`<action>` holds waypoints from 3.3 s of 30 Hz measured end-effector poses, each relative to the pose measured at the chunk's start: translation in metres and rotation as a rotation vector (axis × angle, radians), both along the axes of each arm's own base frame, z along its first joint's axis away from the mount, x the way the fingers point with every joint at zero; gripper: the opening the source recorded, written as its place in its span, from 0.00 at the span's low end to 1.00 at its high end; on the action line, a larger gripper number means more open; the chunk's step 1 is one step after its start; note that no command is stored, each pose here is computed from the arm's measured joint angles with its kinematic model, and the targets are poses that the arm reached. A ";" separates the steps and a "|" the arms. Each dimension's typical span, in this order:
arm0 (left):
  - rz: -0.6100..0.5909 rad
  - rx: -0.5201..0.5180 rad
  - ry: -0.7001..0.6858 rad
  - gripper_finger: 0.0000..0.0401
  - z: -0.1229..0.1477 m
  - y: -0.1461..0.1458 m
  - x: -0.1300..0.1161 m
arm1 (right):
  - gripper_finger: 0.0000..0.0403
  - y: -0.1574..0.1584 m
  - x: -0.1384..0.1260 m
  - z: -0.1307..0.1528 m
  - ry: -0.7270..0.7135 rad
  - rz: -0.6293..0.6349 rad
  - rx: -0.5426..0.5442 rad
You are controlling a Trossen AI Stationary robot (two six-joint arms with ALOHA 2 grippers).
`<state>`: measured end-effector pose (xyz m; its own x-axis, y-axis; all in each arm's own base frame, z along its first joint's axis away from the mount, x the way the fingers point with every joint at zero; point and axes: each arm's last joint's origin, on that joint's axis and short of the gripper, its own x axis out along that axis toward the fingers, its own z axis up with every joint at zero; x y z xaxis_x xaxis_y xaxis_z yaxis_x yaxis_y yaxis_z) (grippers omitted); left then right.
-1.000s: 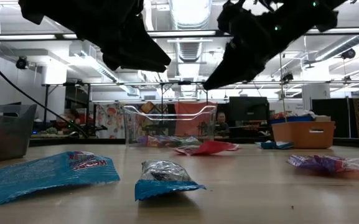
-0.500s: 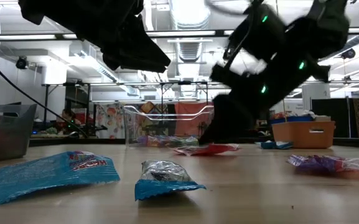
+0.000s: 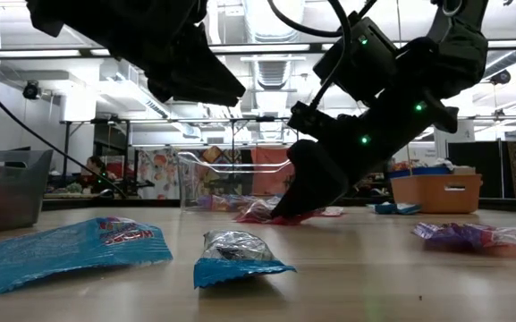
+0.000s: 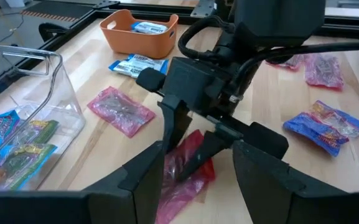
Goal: Sort candy
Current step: Put the red candy into the black bin
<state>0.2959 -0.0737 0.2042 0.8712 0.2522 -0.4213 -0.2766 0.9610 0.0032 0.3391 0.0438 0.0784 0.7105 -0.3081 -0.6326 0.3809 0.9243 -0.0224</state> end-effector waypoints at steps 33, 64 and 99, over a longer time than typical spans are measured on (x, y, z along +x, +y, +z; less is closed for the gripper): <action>-0.149 -0.072 -0.183 0.43 0.014 -0.007 0.010 | 0.03 0.059 -0.043 0.136 -0.260 0.301 -0.469; -0.105 -0.116 -0.101 0.01 0.033 -0.004 0.009 | 0.29 0.058 -0.042 0.141 -0.325 0.256 -0.374; 0.317 -0.417 1.217 0.31 0.060 -0.044 -0.110 | 0.50 0.055 -0.049 0.144 -0.287 0.246 -0.339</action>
<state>0.1856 -0.1176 0.2644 -0.1878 0.0358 -0.9816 -0.5187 0.8450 0.1301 0.2902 0.0987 0.2221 0.9184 -0.2640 -0.2947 0.1876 0.9464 -0.2631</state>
